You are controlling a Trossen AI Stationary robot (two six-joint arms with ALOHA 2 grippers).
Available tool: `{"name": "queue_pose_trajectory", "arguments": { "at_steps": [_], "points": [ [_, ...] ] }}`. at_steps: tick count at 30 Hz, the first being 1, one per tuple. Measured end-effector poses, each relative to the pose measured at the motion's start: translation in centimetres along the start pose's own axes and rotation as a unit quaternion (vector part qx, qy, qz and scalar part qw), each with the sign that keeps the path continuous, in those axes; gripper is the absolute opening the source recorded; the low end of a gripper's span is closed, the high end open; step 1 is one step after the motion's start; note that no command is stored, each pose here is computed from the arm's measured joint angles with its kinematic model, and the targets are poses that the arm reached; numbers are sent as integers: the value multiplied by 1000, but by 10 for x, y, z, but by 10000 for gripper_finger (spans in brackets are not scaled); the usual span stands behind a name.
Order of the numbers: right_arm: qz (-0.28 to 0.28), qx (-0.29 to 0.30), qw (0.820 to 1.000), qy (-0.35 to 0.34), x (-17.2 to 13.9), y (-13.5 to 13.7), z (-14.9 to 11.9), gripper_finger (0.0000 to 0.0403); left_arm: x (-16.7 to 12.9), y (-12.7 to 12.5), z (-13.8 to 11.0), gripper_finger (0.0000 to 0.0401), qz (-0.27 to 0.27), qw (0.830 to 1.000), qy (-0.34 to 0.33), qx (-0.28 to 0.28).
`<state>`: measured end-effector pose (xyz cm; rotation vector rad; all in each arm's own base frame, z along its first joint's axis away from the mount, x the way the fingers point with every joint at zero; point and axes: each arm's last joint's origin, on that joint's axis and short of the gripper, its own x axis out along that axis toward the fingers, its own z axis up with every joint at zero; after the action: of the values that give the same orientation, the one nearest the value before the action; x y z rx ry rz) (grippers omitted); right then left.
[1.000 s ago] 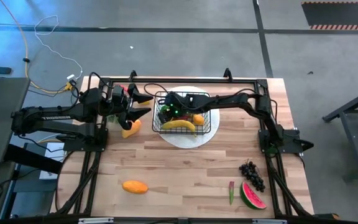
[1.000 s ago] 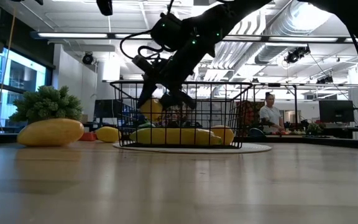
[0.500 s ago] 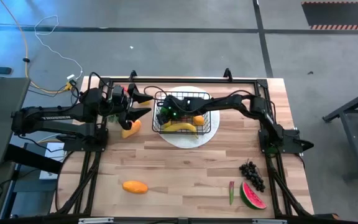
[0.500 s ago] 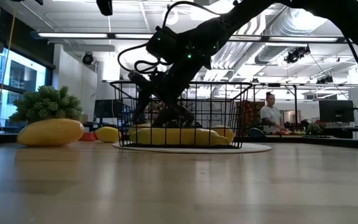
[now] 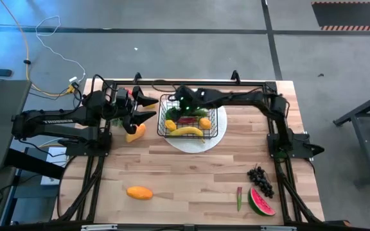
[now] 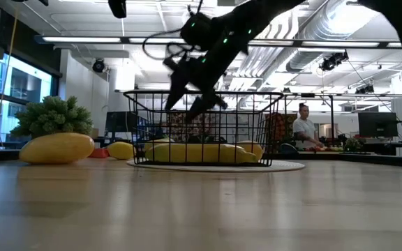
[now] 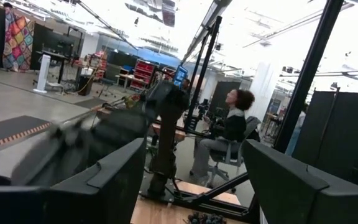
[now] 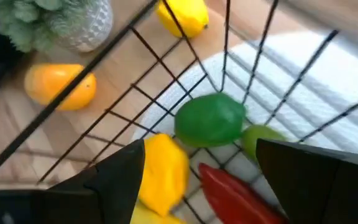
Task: Build produce basket
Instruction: Put the bottom yellow mango into the wire basket
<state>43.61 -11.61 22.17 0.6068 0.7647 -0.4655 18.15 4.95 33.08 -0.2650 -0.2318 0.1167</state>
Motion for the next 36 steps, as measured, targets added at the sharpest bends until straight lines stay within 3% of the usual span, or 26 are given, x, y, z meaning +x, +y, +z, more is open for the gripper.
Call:
{"name": "queue_pose_trajectory", "arguments": {
  "at_steps": [6,9,11,16,21,25,30,36],
  "points": [
    [-33,-121,992,25,-73,11,-2,289,0,0,0,259,0,1000,0,0],
    [-43,-173,984,7,-107,20,-7,289,0,0,0,259,2,1000,-1,0],
    [-29,-178,983,-19,-124,19,-16,289,0,0,0,259,5,1000,-1,0],
    [45,-114,986,-115,-144,-4,-65,289,0,0,0,259,7,1000,-2,0],
    [154,-13,958,-242,-177,-21,-97,288,0,1,-1,259,11,1000,1,0],
    [181,16,932,-314,-201,-35,-110,288,0,2,-4,259,18,1000,17,-4],
    [214,45,909,-354,-221,-41,-116,288,0,2,-5,259,20,1000,21,-10],
    [204,53,899,-384,-228,-43,-113,288,0,2,-5,259,20,1000,21,-8]
  ]
}}
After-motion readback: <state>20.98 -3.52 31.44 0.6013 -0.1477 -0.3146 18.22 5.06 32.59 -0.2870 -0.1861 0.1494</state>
